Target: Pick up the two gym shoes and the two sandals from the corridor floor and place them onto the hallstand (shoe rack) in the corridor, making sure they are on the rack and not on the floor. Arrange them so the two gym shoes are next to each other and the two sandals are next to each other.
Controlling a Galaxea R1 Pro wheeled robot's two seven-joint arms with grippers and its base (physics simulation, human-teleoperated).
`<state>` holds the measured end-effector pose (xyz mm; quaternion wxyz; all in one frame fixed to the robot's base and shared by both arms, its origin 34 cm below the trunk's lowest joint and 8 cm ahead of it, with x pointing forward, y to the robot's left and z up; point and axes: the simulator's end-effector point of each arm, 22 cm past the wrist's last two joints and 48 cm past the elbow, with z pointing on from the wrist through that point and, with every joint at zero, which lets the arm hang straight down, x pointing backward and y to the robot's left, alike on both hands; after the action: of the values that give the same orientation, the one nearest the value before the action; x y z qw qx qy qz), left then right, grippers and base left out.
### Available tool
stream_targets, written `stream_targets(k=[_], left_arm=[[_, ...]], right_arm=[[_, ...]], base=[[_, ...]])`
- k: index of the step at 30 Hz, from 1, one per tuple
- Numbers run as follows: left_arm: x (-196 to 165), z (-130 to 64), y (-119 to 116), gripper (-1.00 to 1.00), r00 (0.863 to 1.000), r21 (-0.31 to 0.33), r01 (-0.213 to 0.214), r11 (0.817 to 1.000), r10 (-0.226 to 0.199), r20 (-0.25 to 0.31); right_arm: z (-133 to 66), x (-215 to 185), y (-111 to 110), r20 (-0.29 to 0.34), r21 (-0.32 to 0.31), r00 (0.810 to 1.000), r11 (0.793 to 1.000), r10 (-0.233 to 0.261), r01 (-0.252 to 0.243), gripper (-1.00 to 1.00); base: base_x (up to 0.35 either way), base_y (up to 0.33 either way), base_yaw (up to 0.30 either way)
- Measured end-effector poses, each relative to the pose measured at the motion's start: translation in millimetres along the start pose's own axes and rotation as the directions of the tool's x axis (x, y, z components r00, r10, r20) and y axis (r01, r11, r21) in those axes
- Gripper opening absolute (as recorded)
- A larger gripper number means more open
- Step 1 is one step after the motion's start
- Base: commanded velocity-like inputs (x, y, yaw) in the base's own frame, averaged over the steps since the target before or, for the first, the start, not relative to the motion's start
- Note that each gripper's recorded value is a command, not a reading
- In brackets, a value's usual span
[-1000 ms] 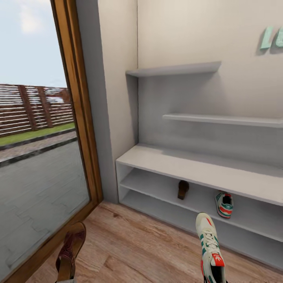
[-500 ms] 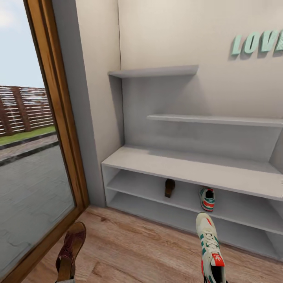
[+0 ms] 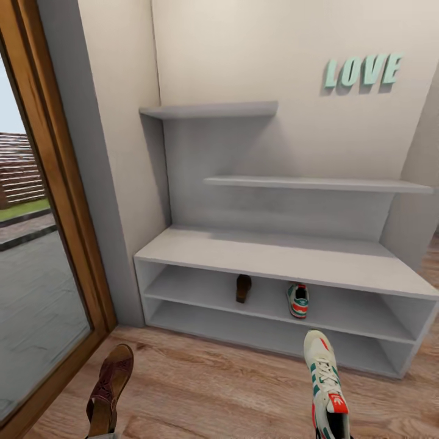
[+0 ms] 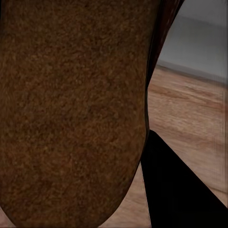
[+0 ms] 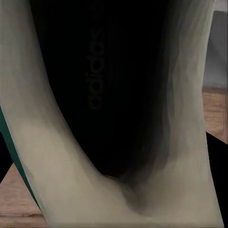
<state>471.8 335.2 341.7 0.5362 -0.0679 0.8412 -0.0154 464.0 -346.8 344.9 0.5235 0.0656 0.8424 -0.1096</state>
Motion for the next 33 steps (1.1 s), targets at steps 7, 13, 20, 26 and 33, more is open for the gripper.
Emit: stream_targets(k=[7, 13, 20, 26, 33], left_arm=[[4.2, -0.5, 0.5, -1.0, 1.0, -0.001, -0.001, 1.0, 0.001, -0.01], [7.9, -1.0, 1.3, -1.0, 1.0, -0.003, -0.002, 1.0, 0.002, -0.017], [12.4, -1.7, 2.4, -1.0, 1.0, -0.006, -0.002, 1.0, 0.002, -0.027], [16.0, -2.1, 3.2, -1.0, 0.999, -0.008, -0.003, 1.0, 0.002, -0.035], [20.7, -2.9, 3.8, -1.0, 0.999, -0.008, -0.004, 1.0, 0.004, -0.046]], right_arm=[[-0.9, 4.8, 3.1, -0.012, -0.004, 1.0, 1.0, 0.002, -0.002, -1.0], [-1.3, 8.9, 3.4, -0.021, -0.004, 1.0, 1.0, 0.0, -0.001, -1.0], [-1.8, 13.5, 3.3, -0.032, -0.004, 0.999, 1.0, -0.002, 0.002, -1.0], [-2.3, 17.6, 3.3, -0.041, -0.005, 0.999, 1.0, -0.005, 0.005, -1.0], [-2.9, 22.3, 3.2, -0.052, -0.004, 0.999, 1.0, -0.008, 0.007, -1.0]], base=[[0.0, 0.0, -0.126], [0.0, 0.121, -0.099], [0.0, 0.112, -0.084], [0.0, 0.014, -0.08], [0.0, 0.109, -0.08]])
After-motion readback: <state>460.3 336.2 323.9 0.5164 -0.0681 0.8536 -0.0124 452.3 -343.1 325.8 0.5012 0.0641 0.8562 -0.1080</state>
